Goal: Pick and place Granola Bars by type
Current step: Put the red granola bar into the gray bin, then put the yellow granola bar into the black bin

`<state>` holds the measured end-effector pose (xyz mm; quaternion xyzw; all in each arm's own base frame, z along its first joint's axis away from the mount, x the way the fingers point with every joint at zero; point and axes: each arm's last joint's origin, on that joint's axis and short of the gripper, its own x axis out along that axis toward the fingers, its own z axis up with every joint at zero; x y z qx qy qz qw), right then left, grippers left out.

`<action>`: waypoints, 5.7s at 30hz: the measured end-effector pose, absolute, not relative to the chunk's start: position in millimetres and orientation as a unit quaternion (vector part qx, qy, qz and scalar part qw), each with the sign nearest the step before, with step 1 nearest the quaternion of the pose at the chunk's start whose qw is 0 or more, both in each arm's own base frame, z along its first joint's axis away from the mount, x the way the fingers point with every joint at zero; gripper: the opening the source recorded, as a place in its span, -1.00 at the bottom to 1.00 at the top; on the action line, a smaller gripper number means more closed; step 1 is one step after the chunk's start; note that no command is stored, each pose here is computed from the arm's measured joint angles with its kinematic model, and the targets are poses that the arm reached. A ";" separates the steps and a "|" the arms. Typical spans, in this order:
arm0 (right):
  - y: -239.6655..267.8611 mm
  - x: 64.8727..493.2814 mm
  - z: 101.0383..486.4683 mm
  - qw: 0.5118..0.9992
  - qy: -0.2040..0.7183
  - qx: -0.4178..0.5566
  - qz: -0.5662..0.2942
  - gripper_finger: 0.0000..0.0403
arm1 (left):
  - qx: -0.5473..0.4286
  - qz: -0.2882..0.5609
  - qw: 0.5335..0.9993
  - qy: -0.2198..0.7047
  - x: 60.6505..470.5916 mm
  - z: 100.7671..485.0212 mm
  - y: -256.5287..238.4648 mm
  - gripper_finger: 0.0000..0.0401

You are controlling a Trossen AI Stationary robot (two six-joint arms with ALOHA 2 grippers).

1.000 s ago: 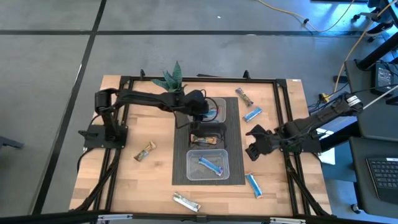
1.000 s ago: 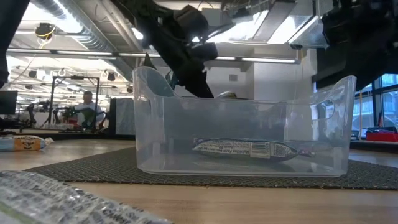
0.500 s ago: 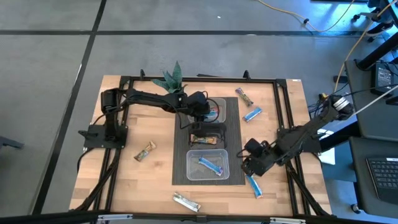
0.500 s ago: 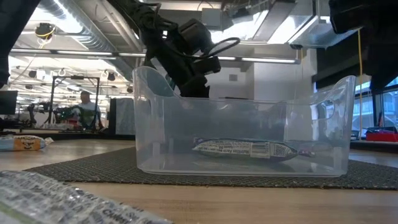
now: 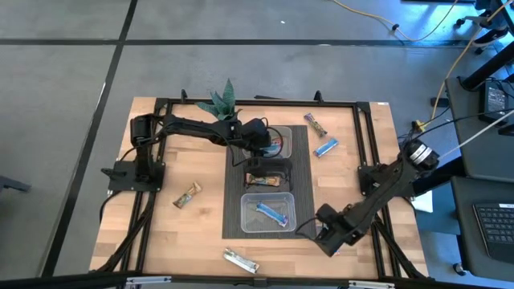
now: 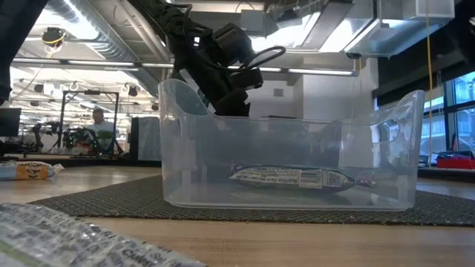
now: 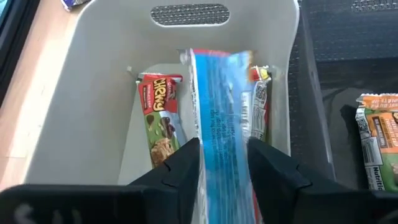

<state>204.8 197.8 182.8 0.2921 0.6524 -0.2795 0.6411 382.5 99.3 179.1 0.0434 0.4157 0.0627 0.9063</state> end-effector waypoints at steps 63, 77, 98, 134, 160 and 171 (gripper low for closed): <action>191.6 196.4 148.9 0.681 0.624 0.299 -0.241 -0.44 | -0.090 0.050 0.933 0.344 245.4 217.7 5.8 -0.02; 169.1 189.5 186.0 0.739 0.575 0.264 -0.229 -0.47 | -0.122 0.083 0.902 0.405 216.0 193.4 -8.0 -0.02; 69.2 287.3 277.0 0.931 0.331 -0.045 -0.147 -0.47 | -0.206 0.111 0.865 0.443 208.0 187.1 -21.7 -0.02; 12.5 353.0 180.8 0.886 0.446 -0.101 -0.080 -0.36 | -0.251 0.122 0.803 0.527 189.5 178.4 -40.8 0.00; 7.4 253.5 255.9 0.868 0.479 -0.039 -0.127 0.06 | -0.235 0.131 0.760 0.591 178.3 180.9 -38.5 0.36; 6.1 238.4 238.5 0.865 0.478 0.001 -0.150 0.06 | -0.263 0.259 0.702 0.609 158.2 185.0 -60.3 0.36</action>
